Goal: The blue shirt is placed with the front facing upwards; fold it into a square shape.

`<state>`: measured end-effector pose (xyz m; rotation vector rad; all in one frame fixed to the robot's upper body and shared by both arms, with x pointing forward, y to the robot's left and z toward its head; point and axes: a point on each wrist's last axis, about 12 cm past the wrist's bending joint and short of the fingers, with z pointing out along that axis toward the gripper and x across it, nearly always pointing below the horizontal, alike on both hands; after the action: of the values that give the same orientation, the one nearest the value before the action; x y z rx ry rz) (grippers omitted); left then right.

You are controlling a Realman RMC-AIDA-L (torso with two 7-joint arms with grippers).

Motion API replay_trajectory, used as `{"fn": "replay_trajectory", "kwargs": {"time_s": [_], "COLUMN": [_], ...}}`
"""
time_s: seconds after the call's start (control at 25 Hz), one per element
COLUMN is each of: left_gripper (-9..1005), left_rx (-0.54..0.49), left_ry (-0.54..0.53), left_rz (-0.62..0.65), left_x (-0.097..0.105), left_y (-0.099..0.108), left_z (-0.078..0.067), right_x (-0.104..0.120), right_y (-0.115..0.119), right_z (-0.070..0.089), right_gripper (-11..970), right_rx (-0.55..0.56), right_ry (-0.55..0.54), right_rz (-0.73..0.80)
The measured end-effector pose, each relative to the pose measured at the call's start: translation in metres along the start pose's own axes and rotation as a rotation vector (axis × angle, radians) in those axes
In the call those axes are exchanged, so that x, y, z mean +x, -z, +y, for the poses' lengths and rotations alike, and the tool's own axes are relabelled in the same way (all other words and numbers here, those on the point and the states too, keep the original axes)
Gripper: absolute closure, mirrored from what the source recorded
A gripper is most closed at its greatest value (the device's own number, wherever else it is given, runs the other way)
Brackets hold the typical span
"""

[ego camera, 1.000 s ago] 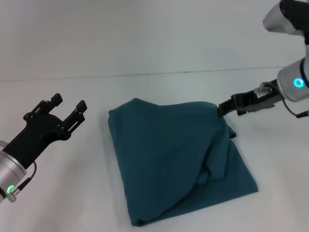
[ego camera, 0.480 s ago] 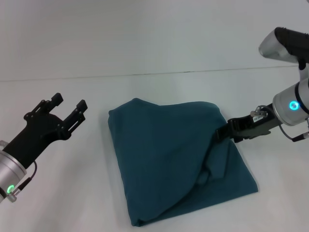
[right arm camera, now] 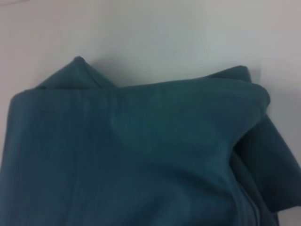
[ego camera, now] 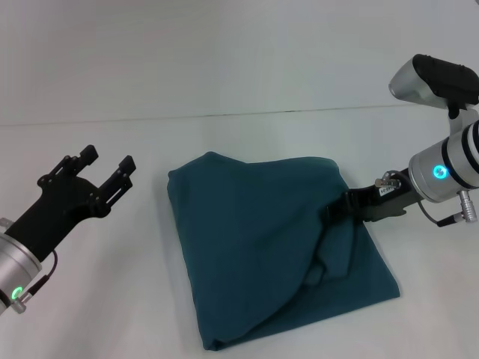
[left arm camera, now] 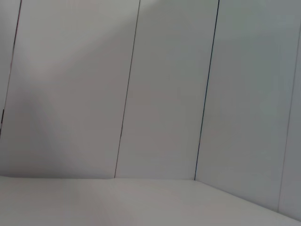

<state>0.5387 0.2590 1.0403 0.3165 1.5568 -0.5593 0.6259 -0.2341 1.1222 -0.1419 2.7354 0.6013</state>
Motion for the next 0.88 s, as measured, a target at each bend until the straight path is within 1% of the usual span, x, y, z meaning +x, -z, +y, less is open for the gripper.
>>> {"fn": "replay_trajectory", "kwargs": {"time_s": [0.04,0.28,0.48,0.72,0.88], "left_gripper": [276,276,275,275,275], "left_rx": [0.000,-0.002,-0.005,-0.005,-0.006], "left_ry": [0.000,-0.001,-0.001,-0.001,0.000], "left_rz": [0.000,0.002,0.004,0.005,0.006], "left_x": [0.000,0.000,0.001,0.001,0.001], "left_y": [0.000,0.000,0.001,0.001,0.001], "left_z": [0.000,0.000,0.000,0.000,0.000], "right_x": [0.000,0.002,0.004,0.001,-0.002], "right_y": [0.000,-0.002,0.001,0.007,0.015], "right_z": [0.000,0.000,0.001,0.002,0.002], "right_gripper": [322,521,764,948,945], "right_rx": [-0.003,-0.007,-0.024,-0.034,-0.032], "right_ry": [-0.002,0.003,0.016,0.024,0.029], "right_rz": [-0.001,0.008,0.027,0.049,0.050]}}
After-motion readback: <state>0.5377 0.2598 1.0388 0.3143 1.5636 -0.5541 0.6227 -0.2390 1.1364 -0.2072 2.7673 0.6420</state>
